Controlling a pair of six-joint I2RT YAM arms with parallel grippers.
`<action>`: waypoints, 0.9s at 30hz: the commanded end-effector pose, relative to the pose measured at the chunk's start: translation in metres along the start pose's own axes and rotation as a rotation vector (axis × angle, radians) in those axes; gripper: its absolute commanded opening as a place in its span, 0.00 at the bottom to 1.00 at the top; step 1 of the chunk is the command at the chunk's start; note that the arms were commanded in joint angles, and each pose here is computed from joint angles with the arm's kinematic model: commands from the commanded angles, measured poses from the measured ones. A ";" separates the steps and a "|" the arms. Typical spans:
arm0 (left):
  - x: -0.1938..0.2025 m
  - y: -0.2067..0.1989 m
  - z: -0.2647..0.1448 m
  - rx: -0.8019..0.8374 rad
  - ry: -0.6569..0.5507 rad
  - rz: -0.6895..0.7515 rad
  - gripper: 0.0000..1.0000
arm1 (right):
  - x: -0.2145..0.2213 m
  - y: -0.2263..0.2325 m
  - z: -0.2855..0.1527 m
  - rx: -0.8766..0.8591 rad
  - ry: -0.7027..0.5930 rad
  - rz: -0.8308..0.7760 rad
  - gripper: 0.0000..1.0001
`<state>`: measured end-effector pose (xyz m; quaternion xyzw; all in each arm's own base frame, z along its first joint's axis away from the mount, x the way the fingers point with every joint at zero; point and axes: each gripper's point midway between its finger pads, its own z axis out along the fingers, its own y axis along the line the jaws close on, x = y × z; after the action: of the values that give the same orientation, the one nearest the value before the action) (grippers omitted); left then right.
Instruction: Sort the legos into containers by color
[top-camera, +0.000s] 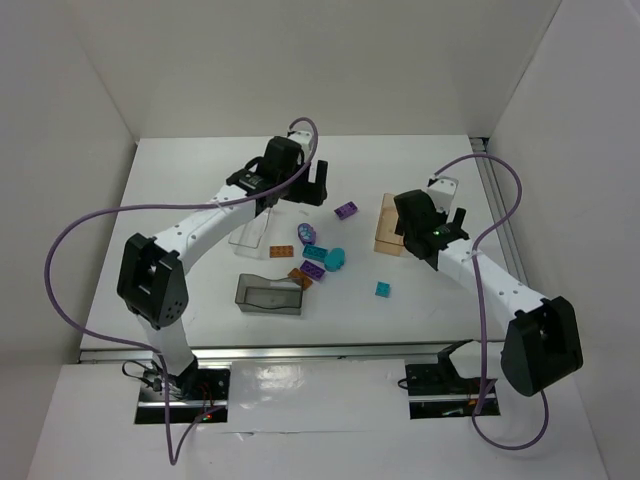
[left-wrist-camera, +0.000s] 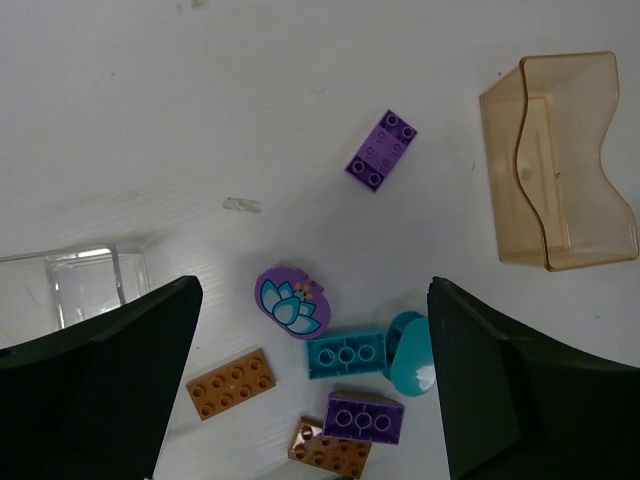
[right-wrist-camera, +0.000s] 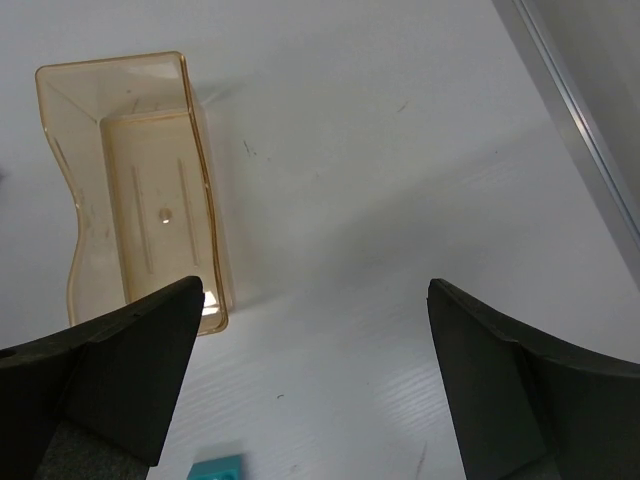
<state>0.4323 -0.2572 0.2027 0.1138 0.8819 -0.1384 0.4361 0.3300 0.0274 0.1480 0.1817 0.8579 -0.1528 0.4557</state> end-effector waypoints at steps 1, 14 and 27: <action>-0.017 -0.017 0.001 0.128 -0.010 -0.014 1.00 | -0.015 -0.004 -0.012 0.005 -0.026 0.035 1.00; 0.021 -0.049 0.070 0.237 0.130 0.113 1.00 | -0.003 0.004 -0.036 -0.164 0.026 0.074 1.00; 0.045 -0.058 0.158 0.134 0.172 0.249 0.96 | -0.020 -0.013 -0.070 -0.241 -0.023 0.202 1.00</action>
<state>0.4884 -0.3632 0.0846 0.2541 0.8894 -0.1544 0.3472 0.2908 0.0440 0.2024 0.2007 0.8429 -0.0114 0.4991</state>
